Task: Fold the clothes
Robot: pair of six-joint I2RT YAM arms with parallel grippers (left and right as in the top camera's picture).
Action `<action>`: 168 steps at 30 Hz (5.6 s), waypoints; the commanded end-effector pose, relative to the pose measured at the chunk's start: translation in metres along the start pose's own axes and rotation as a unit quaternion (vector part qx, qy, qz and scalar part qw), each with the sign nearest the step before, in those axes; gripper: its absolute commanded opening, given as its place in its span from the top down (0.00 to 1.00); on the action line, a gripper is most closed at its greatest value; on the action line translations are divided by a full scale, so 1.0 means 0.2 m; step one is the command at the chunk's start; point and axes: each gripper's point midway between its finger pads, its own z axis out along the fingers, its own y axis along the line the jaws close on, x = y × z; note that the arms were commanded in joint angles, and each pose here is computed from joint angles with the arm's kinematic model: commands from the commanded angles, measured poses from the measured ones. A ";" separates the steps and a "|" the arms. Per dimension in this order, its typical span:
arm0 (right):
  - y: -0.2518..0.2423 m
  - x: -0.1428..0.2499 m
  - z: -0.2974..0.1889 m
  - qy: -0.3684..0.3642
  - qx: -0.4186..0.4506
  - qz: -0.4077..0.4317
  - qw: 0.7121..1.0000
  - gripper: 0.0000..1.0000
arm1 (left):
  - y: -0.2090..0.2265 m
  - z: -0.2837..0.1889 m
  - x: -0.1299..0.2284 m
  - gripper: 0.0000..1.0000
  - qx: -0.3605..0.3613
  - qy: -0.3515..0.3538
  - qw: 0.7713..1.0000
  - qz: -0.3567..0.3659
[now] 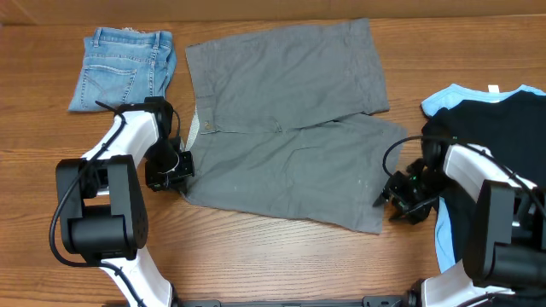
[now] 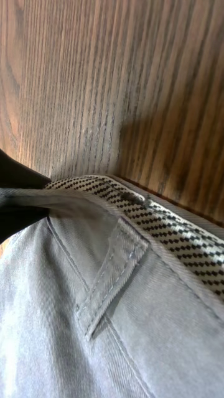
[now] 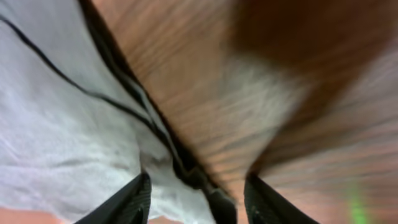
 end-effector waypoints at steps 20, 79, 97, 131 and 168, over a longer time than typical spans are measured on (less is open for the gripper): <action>0.10 0.03 -0.20 -0.068 -0.038 -0.067 0.995 0.96 | 0.00 -0.22 0.01 0.96 -0.005 -0.023 1.000 -0.008; 1.28 -0.87 -0.91 -0.408 -0.267 -0.205 0.849 0.96 | 0.18 -0.46 -0.25 0.78 -0.076 -0.240 0.958 -0.134; 1.26 -0.97 -0.84 -0.420 -0.250 -0.186 0.853 0.00 | 0.08 -0.48 -0.32 0.48 -0.021 -0.261 0.957 -0.123; 0.23 -0.49 -0.10 -0.120 0.090 -0.038 0.988 0.84 | -0.10 0.01 -0.06 0.96 0.081 -0.157 0.984 0.019; 0.65 0.00 0.10 -0.093 -0.023 -0.297 0.950 0.96 | -0.55 -0.30 -0.39 0.96 0.033 -0.245 0.948 0.201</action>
